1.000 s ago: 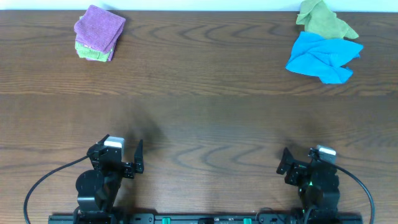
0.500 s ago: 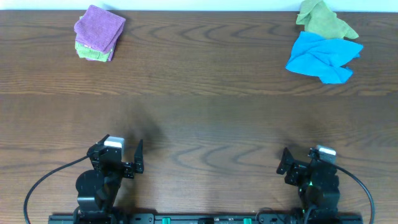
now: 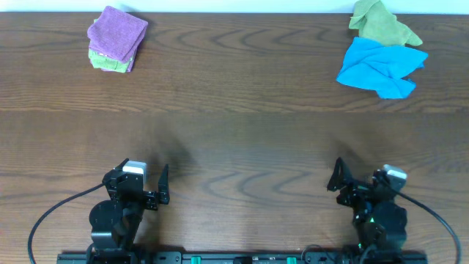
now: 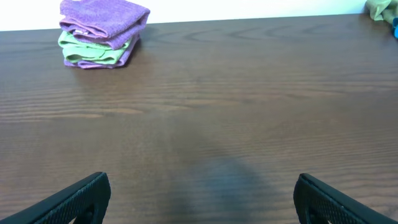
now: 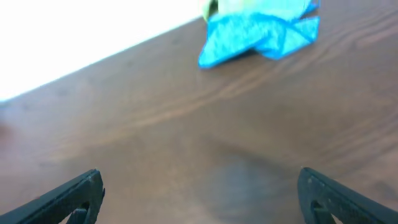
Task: Fold the cloth
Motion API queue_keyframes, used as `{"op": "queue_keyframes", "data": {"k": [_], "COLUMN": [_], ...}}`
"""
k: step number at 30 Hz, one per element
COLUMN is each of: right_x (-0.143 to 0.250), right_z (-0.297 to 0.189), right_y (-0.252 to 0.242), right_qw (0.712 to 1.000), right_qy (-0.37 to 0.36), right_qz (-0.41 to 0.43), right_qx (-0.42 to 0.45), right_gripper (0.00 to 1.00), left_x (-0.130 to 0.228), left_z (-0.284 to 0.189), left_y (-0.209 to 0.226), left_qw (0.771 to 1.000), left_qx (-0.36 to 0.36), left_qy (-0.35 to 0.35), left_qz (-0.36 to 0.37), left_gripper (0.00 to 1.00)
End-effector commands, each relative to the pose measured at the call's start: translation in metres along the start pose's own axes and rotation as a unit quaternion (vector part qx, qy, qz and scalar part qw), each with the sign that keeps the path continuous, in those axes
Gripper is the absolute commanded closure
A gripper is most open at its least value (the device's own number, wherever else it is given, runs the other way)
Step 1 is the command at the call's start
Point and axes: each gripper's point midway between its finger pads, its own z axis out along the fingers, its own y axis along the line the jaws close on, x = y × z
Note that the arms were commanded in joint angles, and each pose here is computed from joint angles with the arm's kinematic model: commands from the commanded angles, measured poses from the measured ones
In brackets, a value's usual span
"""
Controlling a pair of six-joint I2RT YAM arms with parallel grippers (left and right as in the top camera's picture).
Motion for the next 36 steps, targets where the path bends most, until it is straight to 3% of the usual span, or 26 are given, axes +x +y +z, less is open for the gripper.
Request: {"op": "queue_keyframes", "data": {"k": [1,5,12,24,36], "right_x": [-0.023,-0.049,-0.048,-0.096,-0.089], "right_z": [-0.002,0.009,0.077,0.207,0.278], "right_y": [0.008,0.017,0.0,-0.05,-0.121], "right_qw": [0.997,0.995,0.999,0.987,0.972], "right_qy": [-0.047,-0.094,-0.023,0.089,0.163], "right_qz": [0.058,0.031,0.032,0.025,-0.004], "right_qx": [-0.017,-0.031,0.03,0.134,0.168], "right_gripper": [0.01,0.01,0.01,0.01,0.01], "left_x": [0.009,0.009,0.009,0.009,0.009], "left_z": [0.003,0.003,0.003,0.003,0.003], "left_y": [0.0,0.0,0.001,0.001,0.001], "left_qw": [1.0,1.0,1.0,1.0,1.0], "left_qx": [-0.001,-0.001,-0.001,-0.001,-0.001], "left_qy": [0.009,0.009,0.009,0.009,0.009], "left_qz": [0.003,0.003,0.003,0.003,0.003], "left_gripper": [0.05,0.05,0.05,0.05,0.05]}}
